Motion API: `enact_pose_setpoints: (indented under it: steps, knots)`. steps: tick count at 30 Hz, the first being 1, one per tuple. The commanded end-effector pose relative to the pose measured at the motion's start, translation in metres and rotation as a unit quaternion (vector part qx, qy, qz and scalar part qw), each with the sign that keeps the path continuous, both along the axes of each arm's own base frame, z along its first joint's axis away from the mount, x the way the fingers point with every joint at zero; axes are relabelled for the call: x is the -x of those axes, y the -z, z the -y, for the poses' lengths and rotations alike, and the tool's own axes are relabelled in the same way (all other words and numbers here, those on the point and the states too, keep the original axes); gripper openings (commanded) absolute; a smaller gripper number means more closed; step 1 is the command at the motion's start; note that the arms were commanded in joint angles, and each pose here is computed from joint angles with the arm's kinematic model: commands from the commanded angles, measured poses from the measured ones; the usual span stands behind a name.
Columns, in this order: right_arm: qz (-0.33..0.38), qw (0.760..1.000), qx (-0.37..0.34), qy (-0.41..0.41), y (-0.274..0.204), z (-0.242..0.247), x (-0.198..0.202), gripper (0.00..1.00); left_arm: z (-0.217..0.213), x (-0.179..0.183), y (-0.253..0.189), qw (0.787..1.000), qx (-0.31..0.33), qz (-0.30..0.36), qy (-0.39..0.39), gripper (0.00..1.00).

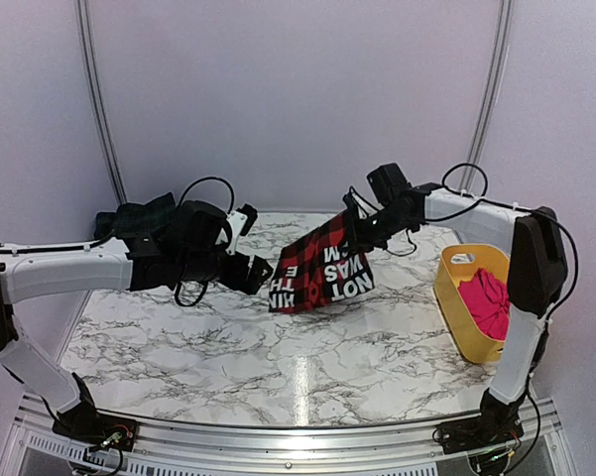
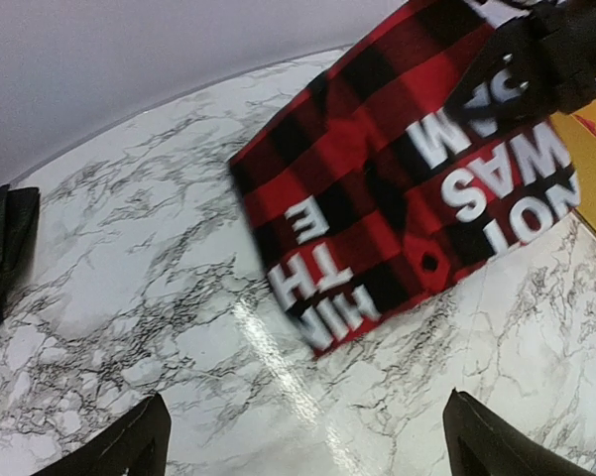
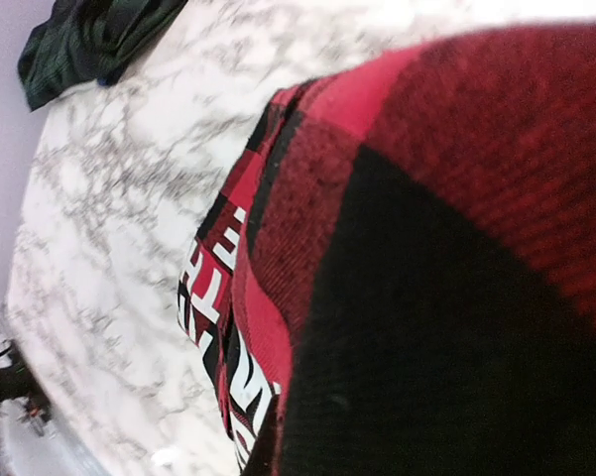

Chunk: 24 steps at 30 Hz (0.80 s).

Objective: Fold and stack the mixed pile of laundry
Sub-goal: Turn over the square-folded T-shirt at the center of the board.

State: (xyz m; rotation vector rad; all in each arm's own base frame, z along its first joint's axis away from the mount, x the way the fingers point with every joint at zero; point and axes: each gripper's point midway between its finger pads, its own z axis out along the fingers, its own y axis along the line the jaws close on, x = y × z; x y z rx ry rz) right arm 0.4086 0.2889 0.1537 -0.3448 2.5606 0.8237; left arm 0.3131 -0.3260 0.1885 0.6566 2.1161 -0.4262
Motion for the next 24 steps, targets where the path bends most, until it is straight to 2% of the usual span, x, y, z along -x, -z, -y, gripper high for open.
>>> enact_pose_setpoints:
  steps: [1,4,7,10,12,17,20,21,23,24]
  knots:
    - [0.142,0.959,0.243,0.032,-0.078,0.085,-0.027,0.00,-0.030,-0.013,-0.017,0.997,0.035,-0.003,-0.062,0.99]
    - [0.211,0.926,0.313,0.030,-0.127,0.086,-0.039,0.00,-0.048,-0.019,-0.019,0.996,0.033,-0.001,-0.085,0.99]
    - [0.230,0.906,0.356,0.000,-0.117,0.068,-0.037,0.00,-0.065,-0.023,-0.019,0.994,0.033,-0.001,-0.106,0.99]
    - [0.227,0.880,0.411,-0.070,-0.072,0.027,-0.024,0.00,-0.082,-0.026,-0.020,0.991,0.036,-0.001,-0.130,0.99]
    - [0.225,0.863,0.433,-0.134,-0.035,-0.013,0.000,0.00,-0.093,-0.027,-0.018,0.989,0.037,-0.004,-0.145,0.99]
    - [0.188,0.811,0.479,-0.277,0.074,-0.083,0.077,0.00,-0.118,-0.026,-0.010,0.979,0.069,-0.033,-0.186,0.99]
    - [0.180,0.789,0.485,-0.332,0.107,-0.110,0.121,0.00,-0.130,-0.022,-0.004,0.971,0.099,-0.056,-0.212,0.99]
    - [0.183,0.785,0.482,-0.344,0.110,-0.119,0.133,0.02,-0.135,-0.022,-0.003,0.966,0.110,-0.063,-0.224,0.99]
    - [0.191,0.791,0.462,-0.353,0.104,-0.136,0.146,0.23,-0.145,-0.020,0.001,0.957,0.128,-0.075,-0.249,0.99]
    - [0.194,0.804,0.441,-0.348,0.093,-0.148,0.149,0.35,-0.151,-0.019,0.002,0.952,0.137,-0.080,-0.261,0.99]
